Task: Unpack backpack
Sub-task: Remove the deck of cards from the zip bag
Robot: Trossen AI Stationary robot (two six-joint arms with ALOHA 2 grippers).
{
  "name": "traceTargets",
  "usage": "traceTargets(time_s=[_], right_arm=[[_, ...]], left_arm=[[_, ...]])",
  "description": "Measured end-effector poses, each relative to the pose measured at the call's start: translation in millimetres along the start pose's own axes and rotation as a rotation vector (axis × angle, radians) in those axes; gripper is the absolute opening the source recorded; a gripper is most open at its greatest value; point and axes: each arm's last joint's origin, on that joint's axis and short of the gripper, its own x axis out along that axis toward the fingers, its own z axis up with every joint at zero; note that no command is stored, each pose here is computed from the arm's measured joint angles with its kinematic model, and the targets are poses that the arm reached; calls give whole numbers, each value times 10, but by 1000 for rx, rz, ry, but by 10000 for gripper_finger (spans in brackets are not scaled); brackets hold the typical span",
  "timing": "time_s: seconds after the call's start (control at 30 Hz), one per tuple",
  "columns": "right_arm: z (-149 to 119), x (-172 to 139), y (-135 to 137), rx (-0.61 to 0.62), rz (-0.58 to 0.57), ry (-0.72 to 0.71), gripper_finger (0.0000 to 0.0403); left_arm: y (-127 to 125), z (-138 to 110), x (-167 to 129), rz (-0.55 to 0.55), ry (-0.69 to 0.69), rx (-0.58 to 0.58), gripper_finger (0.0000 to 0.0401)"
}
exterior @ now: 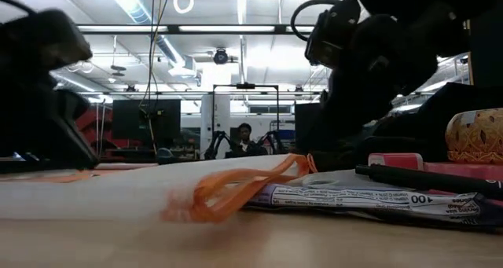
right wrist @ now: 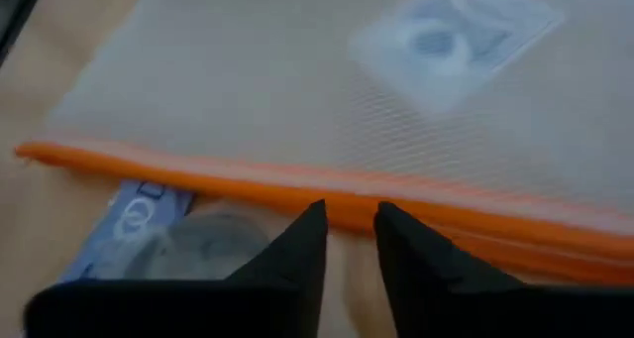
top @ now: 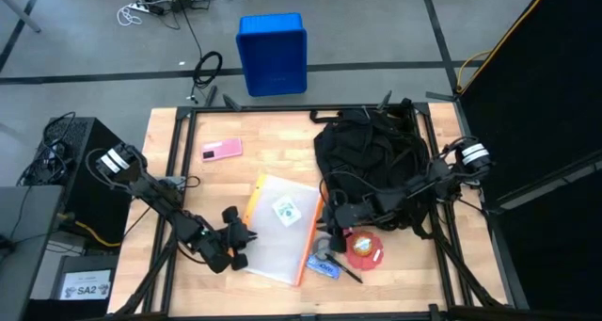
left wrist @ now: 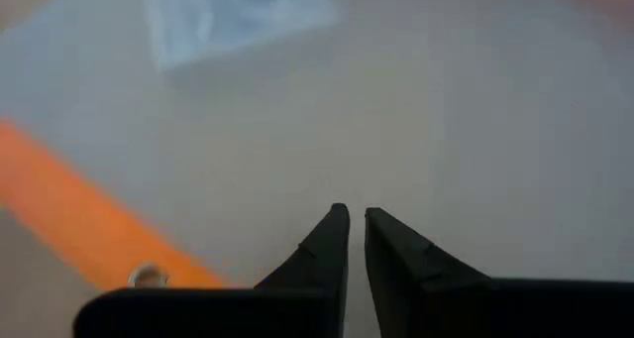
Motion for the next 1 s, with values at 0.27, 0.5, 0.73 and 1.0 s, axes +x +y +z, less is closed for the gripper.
traceTargets(time_s=[0.27, 0.5, 0.73, 1.0], right_arm=[[-21, 17, -132, -6, -49, 57, 131], [-57, 6, -97, -15, -76, 70, 132], [-71, 55, -198, -11, -139, 77, 109], [79, 149, -270, -12, -160, 18, 117]], left_arm=[[-11, 186, 1, 25, -58, 66, 14], [133, 228, 119, 65, -38, 116, 14], [338, 233, 268, 4, -77, 96, 7], [687, 164, 375, -29, -153, 52, 1]])
